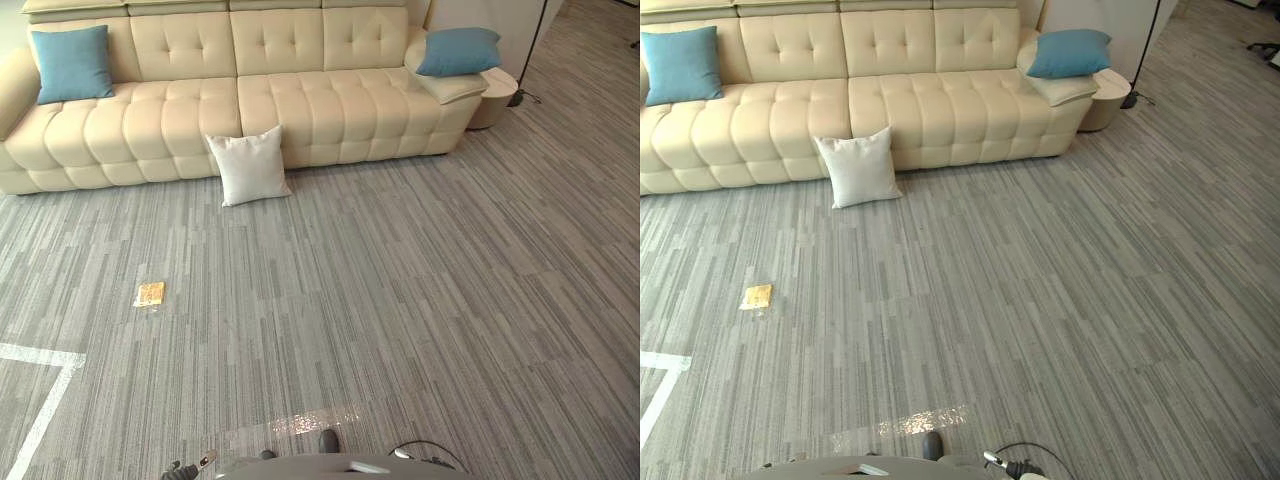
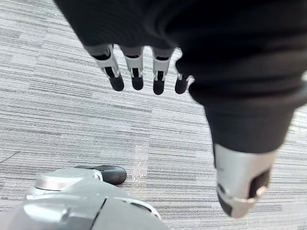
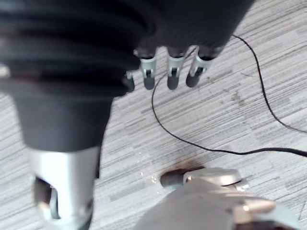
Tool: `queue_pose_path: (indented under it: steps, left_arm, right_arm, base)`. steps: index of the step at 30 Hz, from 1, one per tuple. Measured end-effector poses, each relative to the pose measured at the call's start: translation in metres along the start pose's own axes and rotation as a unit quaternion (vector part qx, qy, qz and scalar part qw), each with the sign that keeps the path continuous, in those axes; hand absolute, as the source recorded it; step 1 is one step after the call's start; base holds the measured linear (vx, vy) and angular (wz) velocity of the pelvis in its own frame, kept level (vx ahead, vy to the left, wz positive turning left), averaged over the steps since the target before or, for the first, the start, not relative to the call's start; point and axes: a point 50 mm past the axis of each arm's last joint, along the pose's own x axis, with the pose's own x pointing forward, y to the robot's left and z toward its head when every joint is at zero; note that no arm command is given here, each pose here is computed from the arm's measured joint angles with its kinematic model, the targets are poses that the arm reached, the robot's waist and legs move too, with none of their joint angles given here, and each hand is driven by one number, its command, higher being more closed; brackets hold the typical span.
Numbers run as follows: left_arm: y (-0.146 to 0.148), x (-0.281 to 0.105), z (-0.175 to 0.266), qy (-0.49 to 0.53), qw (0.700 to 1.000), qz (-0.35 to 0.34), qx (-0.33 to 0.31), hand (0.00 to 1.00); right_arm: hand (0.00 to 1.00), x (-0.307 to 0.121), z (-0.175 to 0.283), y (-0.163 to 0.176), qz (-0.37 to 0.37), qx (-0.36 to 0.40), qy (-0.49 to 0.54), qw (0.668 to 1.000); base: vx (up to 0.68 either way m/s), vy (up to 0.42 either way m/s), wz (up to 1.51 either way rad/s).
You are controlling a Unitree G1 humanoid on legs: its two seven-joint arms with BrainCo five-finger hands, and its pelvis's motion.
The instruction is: Pick up cushions and gather them together orderly.
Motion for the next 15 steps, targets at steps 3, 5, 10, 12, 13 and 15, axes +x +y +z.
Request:
queue_pose_path:
  steps: [3,5,10,12,13,15]
  left_arm:
    - [-0.001,0.001,0.003,-0.001,1.0,-0.001,0.001,0.0]
    - [-0.002,0.001,0.007,-0.006,1.0,-0.002,0.001,0.0]
    - [-0.006,0.003,0.021,-0.022,1.0,-0.006,-0.004,0.0]
    - [-0.007,0.003,0.026,-0.03,0.999,-0.006,-0.01,0.0]
    - [-0.007,0.003,0.027,-0.033,0.999,-0.006,-0.012,0.0]
    - [-0.01,0.002,0.031,-0.043,0.999,-0.009,-0.021,0.0]
  right_arm:
    - [0.0,0.0,0.004,0.001,0.001,0.0,-0.004,1.0]
    - [0.0,0.001,0.005,0.001,0.002,0.001,-0.006,1.0]
    - [0.0,0.001,0.012,0.005,0.005,0.004,-0.014,1.0]
    - [0.0,0.001,0.013,0.004,0.005,0.005,-0.017,1.0]
    - [0.0,0.001,0.014,0.004,0.004,0.007,-0.018,1.0]
    - [0.0,0.001,0.017,0.003,0.002,0.013,-0.027,1.0]
  base:
    - [-0.02,0.015,-0.13]
    - [-0.01,0.019,-0.22]
    - [0.0,0.029,-0.13]
    - [0.0,0.042,-0.07]
    - [0.0,0.04,-0.01]
    - [0.02,0.062,0.0]
